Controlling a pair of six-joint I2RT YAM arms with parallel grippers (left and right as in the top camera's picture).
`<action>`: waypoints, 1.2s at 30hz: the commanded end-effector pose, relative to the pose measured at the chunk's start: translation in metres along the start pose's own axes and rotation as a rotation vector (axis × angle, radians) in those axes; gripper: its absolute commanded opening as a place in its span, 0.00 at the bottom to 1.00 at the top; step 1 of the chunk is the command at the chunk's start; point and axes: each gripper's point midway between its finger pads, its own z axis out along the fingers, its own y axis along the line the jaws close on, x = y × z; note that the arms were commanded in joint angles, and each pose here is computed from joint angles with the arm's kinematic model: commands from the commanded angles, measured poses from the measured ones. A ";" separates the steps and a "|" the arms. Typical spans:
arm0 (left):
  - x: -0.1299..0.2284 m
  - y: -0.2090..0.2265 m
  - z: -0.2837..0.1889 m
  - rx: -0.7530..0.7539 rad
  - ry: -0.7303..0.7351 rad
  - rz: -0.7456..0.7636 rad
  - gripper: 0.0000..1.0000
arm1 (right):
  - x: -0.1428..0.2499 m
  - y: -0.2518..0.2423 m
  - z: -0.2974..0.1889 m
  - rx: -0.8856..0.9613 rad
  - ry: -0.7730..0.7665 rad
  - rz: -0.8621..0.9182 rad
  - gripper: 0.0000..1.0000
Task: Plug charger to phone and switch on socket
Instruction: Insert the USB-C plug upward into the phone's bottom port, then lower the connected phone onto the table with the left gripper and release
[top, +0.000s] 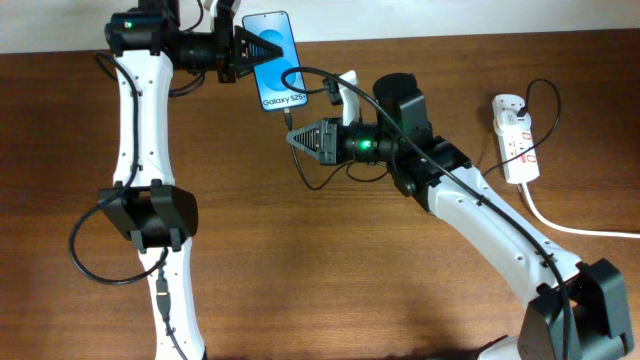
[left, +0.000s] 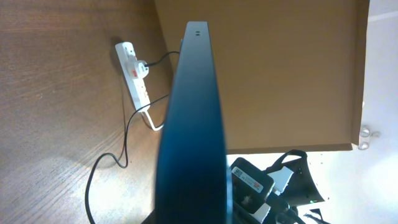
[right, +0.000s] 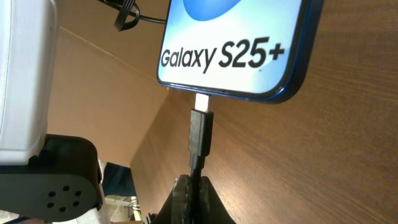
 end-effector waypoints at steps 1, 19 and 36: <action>0.001 -0.023 -0.001 0.053 0.002 0.072 0.00 | -0.014 0.019 -0.010 -0.031 -0.033 -0.052 0.04; 0.006 -0.027 0.007 0.070 0.022 0.086 0.00 | -0.029 0.004 -0.021 0.008 -0.085 -0.048 0.04; 0.009 -0.015 0.004 0.006 0.016 0.068 0.00 | -0.027 0.002 -0.022 0.013 -0.074 -0.024 0.33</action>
